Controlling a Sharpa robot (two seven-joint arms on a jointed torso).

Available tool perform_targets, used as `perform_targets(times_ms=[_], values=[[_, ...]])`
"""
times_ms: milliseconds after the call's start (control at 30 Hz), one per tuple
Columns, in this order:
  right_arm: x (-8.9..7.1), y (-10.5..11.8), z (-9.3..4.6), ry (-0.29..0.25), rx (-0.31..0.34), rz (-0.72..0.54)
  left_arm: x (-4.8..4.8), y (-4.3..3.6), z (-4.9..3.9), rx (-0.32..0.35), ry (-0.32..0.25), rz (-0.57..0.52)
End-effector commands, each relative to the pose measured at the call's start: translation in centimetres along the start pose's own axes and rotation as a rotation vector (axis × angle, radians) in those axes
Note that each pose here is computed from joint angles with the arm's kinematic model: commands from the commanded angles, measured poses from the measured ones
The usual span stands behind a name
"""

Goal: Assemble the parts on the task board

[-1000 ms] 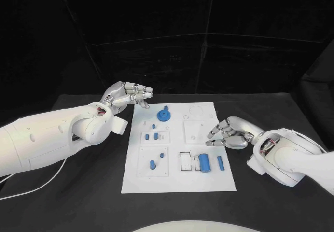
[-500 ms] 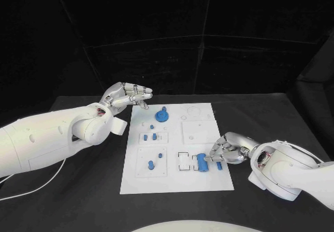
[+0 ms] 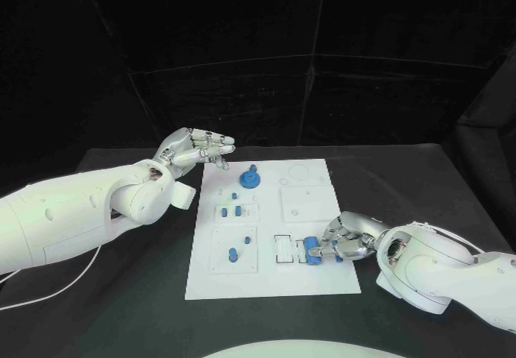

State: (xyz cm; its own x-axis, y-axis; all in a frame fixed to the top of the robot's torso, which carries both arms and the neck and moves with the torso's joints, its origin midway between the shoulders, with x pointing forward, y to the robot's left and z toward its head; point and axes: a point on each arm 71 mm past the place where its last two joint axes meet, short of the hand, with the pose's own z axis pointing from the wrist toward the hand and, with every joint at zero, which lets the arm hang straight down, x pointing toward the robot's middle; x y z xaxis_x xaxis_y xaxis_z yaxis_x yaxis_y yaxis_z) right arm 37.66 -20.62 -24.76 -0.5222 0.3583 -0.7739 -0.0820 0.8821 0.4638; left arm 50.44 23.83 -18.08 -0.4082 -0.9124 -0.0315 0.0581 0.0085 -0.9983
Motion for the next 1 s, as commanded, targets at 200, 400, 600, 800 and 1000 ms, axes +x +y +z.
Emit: perform_targets(times_ms=[200, 400, 600, 800, 1000], values=[[0.9, 0.3, 0.5, 0.015, 0.015, -0.043, 0.07, -0.02, -0.03, 0.003, 0.011, -0.009], [1.1, 0.3, 0.8, 0.021, 0.022, -0.050, 0.04, -0.01, -0.08, 0.003, 0.010, -0.009], [0.9, 0.1, 0.8, 0.007, 0.033, -0.034, 0.00, -0.02, -0.14, 0.002, 0.009, -0.009], [0.6, 0.0, 0.4, -0.028, 0.037, -0.004, -0.08, -0.02, -0.23, 0.000, 0.009, -0.009], [0.2, -0.1, -0.5, -0.070, 0.027, 0.071, -0.12, -0.01, -0.26, -0.001, 0.008, -0.009]])
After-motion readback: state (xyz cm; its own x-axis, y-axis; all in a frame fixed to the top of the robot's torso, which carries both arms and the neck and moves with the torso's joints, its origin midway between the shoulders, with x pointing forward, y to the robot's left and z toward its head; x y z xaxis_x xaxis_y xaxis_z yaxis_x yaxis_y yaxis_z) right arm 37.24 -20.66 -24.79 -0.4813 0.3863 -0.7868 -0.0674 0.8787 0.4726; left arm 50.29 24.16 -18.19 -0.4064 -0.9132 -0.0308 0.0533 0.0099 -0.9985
